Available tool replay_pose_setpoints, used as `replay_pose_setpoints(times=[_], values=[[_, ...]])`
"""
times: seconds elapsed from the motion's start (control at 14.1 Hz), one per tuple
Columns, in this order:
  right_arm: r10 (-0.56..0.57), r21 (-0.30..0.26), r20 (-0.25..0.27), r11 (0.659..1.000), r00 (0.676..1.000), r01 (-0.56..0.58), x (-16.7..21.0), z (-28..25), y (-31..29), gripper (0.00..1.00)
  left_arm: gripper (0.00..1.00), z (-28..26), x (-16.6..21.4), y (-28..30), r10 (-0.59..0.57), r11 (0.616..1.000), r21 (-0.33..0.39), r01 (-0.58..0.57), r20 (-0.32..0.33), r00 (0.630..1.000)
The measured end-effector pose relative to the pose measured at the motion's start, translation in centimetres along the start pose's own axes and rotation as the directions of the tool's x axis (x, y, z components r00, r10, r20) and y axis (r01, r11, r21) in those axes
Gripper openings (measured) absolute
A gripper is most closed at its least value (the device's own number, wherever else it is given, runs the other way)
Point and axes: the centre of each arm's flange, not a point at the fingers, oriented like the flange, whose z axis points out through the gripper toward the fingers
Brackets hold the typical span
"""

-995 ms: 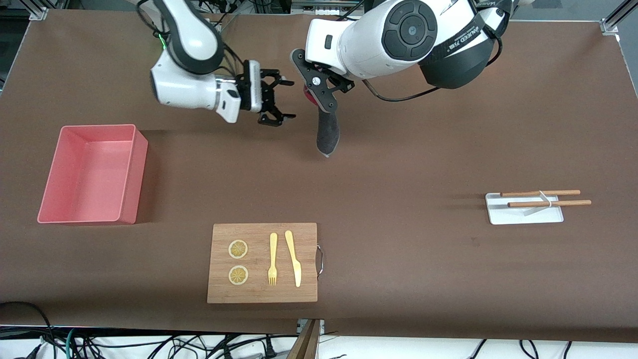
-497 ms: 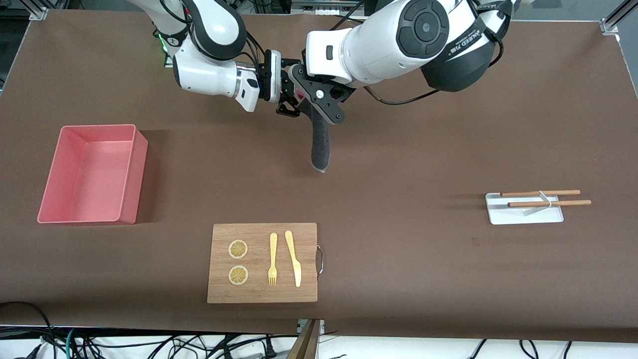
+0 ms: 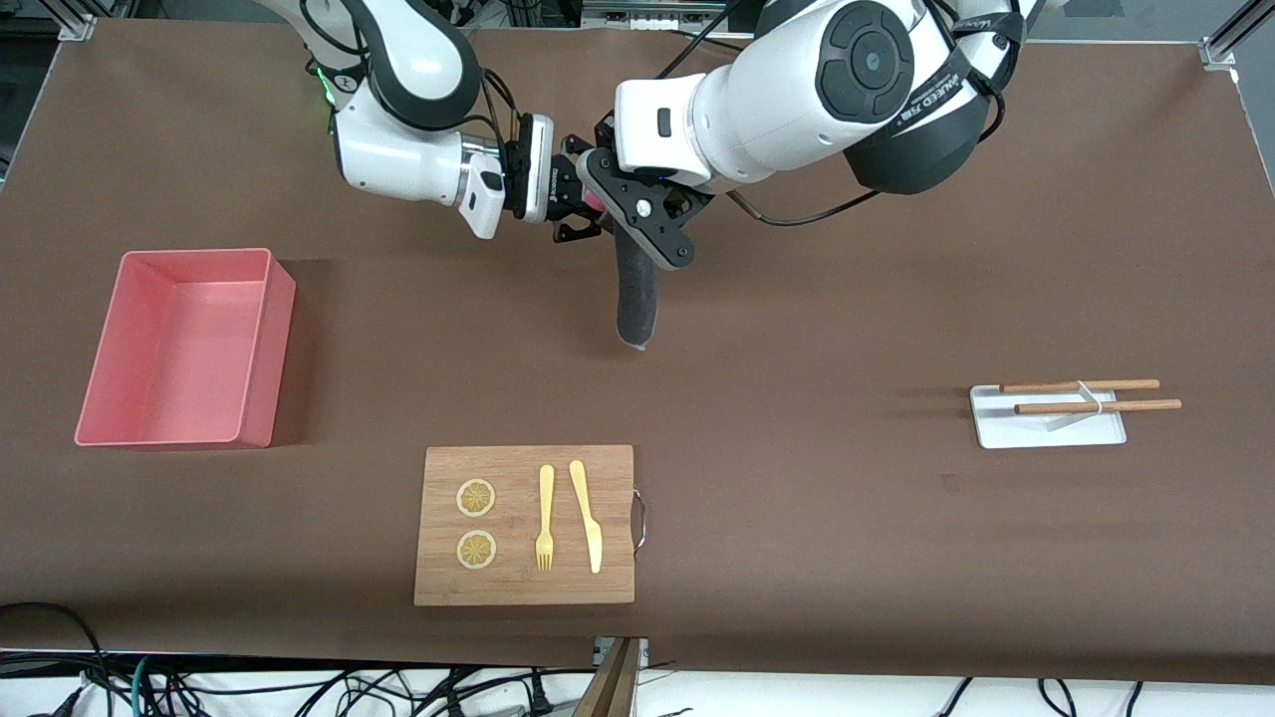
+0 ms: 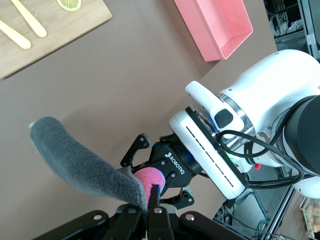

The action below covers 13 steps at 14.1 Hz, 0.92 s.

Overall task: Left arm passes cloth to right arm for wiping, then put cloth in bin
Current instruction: 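Close the right gripper on the cloth's pink edge beside the left gripper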

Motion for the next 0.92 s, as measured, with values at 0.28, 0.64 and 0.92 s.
replay_pose_setpoints(times=[0.28,0.64,0.92], values=[[0.006,-0.021,-0.019,1.0,1.0,-0.006,0.7,-0.9,1.5,0.02,0.02,-0.1,0.2,0.0,-0.027,1.0,-0.001,0.027,-0.016,1.0],[0.034,-0.038,0.063,0.999,0.997,-0.032,1.7,-2.5,3.0,0.02,0.02,-0.1,0.2,-0.1,-0.04,0.999,-0.002,0.04,-0.016,0.999],[0.03,-0.031,0.136,0.999,0.99,-0.026,2.3,-4.0,3.9,0.02,0.02,0.0,0.2,-0.1,-0.041,0.999,-0.002,0.041,-0.016,0.999]])
